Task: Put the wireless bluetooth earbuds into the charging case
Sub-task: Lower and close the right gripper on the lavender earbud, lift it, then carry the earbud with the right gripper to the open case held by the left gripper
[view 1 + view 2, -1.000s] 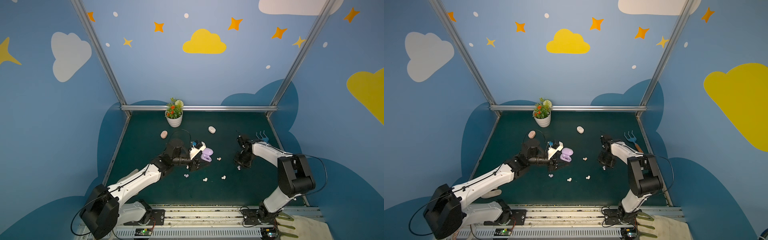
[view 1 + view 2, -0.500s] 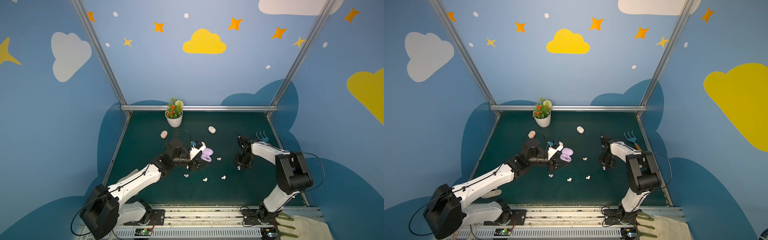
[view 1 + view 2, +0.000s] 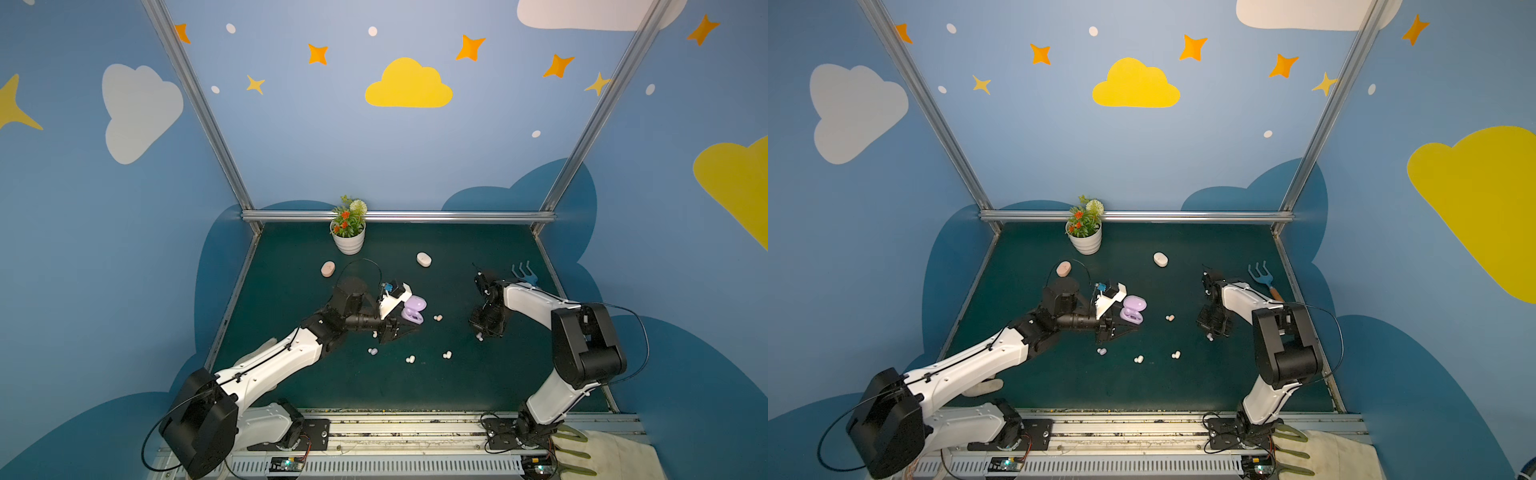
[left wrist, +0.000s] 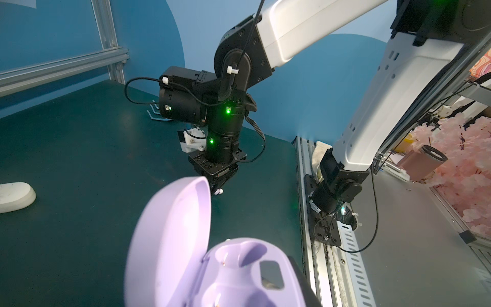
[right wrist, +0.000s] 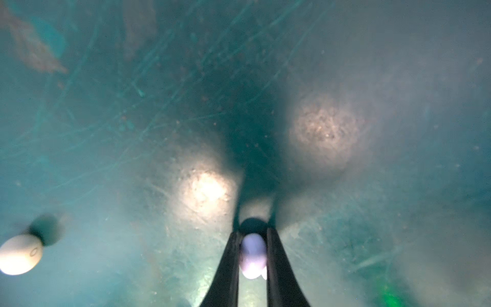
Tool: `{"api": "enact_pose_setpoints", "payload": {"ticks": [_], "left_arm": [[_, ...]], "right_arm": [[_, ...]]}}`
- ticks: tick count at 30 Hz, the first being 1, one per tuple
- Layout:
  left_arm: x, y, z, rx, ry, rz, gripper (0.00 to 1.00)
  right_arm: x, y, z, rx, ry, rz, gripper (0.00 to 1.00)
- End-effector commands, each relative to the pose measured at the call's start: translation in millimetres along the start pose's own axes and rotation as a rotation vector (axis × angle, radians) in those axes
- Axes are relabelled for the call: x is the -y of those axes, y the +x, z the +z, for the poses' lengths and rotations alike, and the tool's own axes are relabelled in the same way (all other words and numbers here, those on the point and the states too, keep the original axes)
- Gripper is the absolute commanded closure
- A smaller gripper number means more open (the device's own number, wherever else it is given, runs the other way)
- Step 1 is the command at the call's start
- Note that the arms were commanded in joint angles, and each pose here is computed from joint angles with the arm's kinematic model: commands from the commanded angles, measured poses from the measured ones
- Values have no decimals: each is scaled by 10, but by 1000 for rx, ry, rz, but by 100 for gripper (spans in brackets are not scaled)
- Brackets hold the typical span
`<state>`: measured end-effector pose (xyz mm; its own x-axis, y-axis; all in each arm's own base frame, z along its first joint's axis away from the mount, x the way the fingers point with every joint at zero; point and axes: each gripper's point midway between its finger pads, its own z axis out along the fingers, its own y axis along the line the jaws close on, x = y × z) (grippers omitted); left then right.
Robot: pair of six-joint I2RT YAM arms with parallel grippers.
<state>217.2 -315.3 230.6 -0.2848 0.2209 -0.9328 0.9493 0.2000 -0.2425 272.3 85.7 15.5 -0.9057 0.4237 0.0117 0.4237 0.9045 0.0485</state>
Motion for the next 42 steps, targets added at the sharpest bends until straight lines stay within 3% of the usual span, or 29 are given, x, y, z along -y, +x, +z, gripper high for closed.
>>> {"api": "enact_pose_setpoints", "payload": {"ticks": [1,6,11,21,28,36,42], "left_arm": [[36,-62,-25,23,13,30,79],[32,-97,-23,44,16,19,79],[31,-230,6,100,25,17,79],[42,-299,237,169,65,50,79],[49,-393,333,198,113,59,79],[201,-505,347,227,177,111,79],[313,-545,376,269,238,174,79]], "right_arm": [[1,78,118,-27,-15,-12,89],[-165,82,-98,18,-129,-32,90],[-433,113,-543,88,-307,-98,90],[-939,461,-1822,179,-738,-330,90],[-997,870,-2570,231,-937,-477,90],[-1040,1319,-3022,212,-1140,-602,91],[-1071,1493,-3103,205,-1174,-680,91]]}}
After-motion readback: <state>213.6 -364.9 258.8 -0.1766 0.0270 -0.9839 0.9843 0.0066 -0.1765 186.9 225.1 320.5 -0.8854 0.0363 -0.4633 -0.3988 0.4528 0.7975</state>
